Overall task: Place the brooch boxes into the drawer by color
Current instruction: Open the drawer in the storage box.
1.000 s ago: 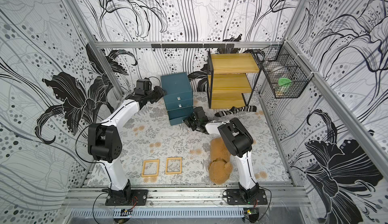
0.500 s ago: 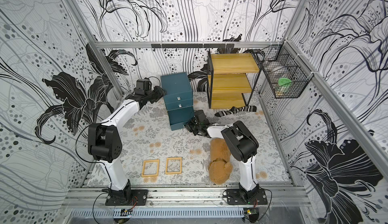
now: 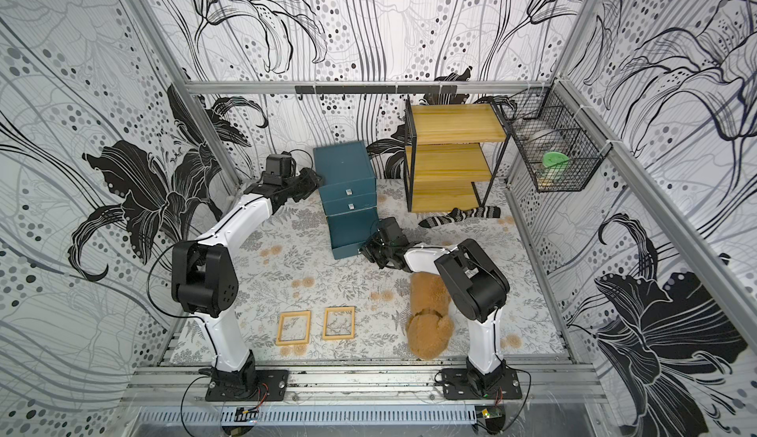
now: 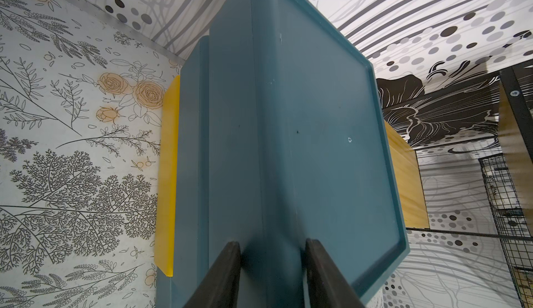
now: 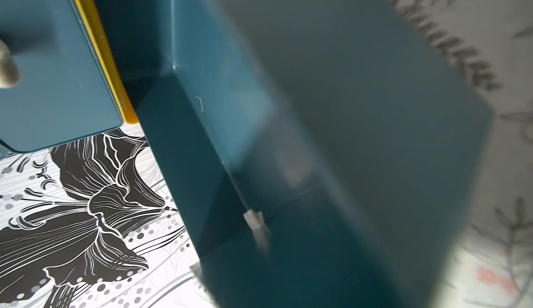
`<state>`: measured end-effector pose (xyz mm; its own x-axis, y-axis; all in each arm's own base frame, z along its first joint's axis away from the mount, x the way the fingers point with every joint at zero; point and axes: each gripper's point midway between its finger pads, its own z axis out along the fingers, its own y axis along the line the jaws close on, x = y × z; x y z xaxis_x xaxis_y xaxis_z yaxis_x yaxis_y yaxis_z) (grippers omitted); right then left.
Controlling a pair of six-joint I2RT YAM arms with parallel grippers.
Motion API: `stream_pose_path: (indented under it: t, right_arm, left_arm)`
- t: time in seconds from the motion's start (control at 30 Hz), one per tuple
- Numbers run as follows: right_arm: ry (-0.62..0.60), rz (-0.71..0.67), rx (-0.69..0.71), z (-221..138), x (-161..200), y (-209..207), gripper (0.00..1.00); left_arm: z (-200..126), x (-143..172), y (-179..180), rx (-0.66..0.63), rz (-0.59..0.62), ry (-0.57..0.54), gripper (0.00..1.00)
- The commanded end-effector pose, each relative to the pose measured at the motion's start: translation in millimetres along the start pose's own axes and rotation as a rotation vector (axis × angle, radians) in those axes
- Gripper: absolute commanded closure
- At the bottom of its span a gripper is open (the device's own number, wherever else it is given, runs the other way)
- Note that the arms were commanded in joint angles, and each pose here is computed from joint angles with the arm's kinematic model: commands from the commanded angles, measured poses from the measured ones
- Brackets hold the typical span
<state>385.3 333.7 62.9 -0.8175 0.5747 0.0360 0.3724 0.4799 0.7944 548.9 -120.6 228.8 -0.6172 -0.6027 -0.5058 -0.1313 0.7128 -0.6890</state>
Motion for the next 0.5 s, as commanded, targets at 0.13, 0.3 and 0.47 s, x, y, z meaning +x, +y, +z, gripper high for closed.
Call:
stream_pose_path:
  t: [0.13,0.3,0.47]
  right_arm:
    - [-0.028,-0.043,0.041,-12,-2,0,0.81]
    - [-0.063,-0.088,0.061,-25,-6,6,0.64]
    - [-0.090,-0.161,0.074,-43,-8,17,0.54]
  left_arm:
    - [-3,-3,-5,0.009,0.005,-0.001,0.55]
    - [-14,-9,-6,-0.010,0.014,-0.028,0.51]
    - [-31,-18,-11,-0.034,0.026,-0.072,0.46]
